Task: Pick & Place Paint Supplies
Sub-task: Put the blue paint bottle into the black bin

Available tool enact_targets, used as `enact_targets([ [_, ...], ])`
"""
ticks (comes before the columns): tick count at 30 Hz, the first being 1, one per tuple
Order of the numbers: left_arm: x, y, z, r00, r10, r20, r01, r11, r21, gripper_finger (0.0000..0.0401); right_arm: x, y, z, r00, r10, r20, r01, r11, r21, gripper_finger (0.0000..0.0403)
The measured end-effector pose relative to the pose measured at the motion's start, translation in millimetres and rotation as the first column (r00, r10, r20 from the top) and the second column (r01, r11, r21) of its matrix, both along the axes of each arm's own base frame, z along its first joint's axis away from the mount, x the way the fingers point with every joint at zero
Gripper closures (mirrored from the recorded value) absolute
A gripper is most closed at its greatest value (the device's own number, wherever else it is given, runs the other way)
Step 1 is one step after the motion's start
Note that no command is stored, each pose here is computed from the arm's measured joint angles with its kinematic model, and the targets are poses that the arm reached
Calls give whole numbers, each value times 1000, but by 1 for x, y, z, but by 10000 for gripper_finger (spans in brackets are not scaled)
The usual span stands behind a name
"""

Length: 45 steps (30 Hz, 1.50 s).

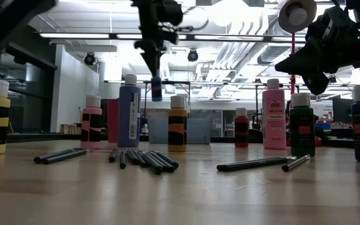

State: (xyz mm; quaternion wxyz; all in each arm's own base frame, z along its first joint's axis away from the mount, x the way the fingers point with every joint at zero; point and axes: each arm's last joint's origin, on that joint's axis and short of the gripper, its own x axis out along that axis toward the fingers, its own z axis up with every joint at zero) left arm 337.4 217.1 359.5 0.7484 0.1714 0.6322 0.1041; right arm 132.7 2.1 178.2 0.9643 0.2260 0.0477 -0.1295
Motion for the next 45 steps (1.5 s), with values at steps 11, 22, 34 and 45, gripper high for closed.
enact_targets([
  [11,24,28,-49,993,115,-27,-117,991,-71,287,0,0,0,1000,1,0,-1,1000,0,400],
  [22,31,47,-80,983,179,-44,-183,976,-116,287,0,0,0,1000,0,0,0,1000,0,400],
  [34,32,59,-92,969,247,-15,-247,960,-132,287,0,0,0,1000,1,1,-1,1000,0,400],
  [45,27,65,-92,950,312,-4,-310,940,-146,287,0,0,0,1000,1,1,-1,1000,0,400],
])
